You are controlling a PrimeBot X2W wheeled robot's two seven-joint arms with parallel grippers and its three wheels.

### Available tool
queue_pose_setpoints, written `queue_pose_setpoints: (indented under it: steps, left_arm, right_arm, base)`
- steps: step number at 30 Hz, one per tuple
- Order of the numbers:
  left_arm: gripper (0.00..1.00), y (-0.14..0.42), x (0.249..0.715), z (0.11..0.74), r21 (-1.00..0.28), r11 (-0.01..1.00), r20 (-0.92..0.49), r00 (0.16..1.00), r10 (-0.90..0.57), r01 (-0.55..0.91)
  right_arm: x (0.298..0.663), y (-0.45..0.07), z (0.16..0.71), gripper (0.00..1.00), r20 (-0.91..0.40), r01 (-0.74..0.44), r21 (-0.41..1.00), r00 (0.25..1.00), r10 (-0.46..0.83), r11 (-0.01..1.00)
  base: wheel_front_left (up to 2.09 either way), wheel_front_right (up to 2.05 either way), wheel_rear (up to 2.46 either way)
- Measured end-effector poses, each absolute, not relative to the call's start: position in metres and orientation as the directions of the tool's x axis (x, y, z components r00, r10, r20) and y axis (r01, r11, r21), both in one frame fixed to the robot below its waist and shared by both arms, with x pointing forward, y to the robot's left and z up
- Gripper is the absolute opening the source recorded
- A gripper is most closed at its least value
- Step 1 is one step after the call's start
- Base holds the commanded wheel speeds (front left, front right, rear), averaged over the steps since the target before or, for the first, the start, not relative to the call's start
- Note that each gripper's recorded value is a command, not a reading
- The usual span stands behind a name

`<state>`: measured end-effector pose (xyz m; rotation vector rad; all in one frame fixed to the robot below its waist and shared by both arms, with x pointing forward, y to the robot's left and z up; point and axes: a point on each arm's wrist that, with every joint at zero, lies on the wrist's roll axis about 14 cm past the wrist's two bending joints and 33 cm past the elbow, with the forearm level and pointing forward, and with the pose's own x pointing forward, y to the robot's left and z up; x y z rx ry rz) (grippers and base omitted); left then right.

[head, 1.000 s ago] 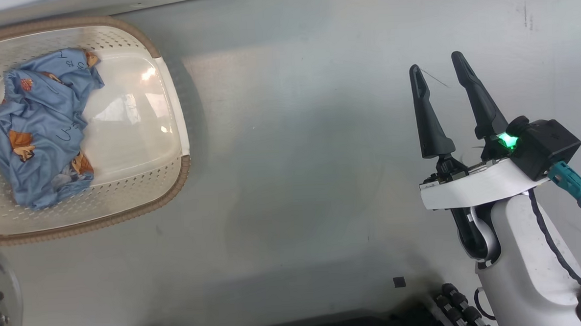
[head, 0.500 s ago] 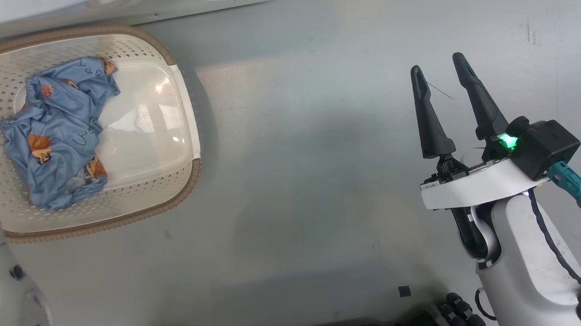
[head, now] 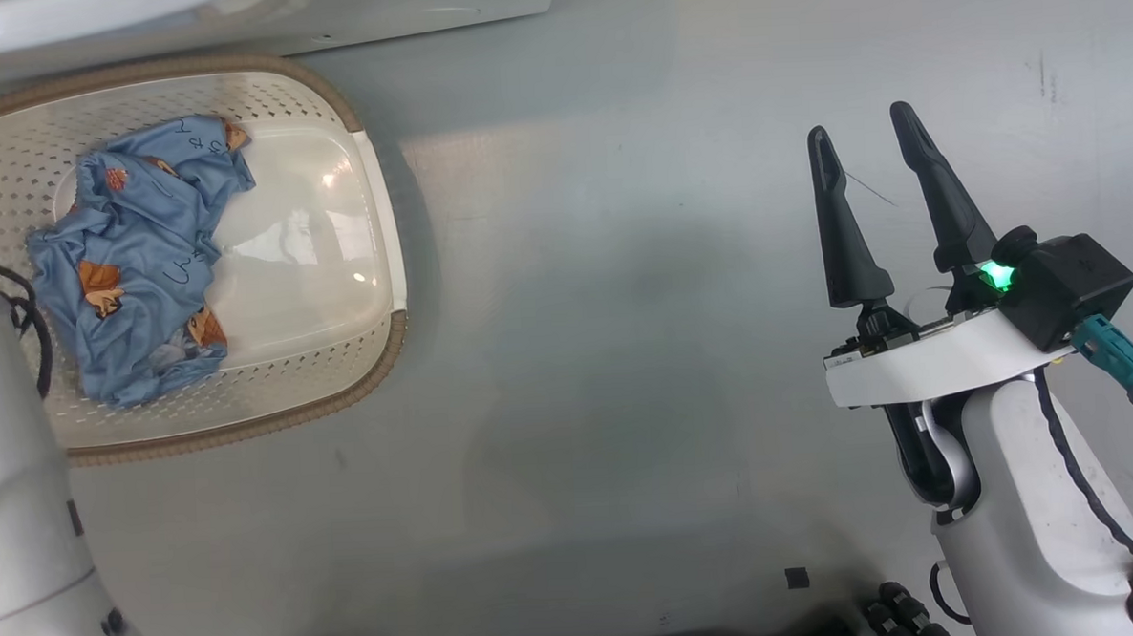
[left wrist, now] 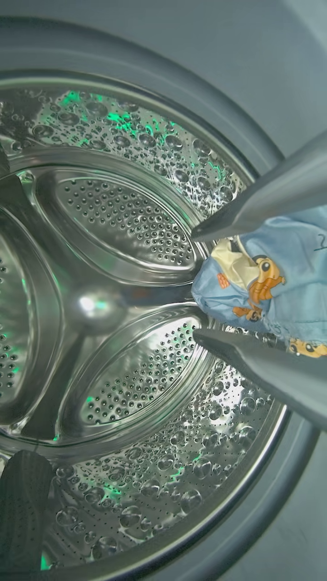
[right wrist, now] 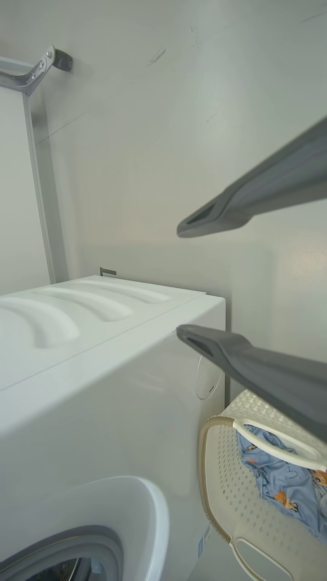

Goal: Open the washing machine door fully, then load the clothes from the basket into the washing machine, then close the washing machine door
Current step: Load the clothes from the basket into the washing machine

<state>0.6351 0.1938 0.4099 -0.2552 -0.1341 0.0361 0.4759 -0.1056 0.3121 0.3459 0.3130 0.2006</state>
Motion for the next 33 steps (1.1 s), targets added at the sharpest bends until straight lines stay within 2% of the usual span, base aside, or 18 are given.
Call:
queue_pose_setpoints:
  steps: [16,33]
  left_arm:
    - [1.0,0.2,0.56,0.349,-0.249,0.964,-0.078,0.994,0.074,-0.091]
    - [1.0,0.201,0.488,0.293,-0.236,0.961,-0.3,0.951,0.071,-0.146]
  right_arm:
    - [0.476,-0.101,0.315,1.0,-0.258,-0.151,0.367,0.932,0.256,0.918]
    - [0.475,-0.103,0.317,1.0,-0.258,-0.151,0.362,0.932,0.255,0.92]
  base:
    - [0.0,0.0,0.0]
    - [0.0,0.0,0.0]
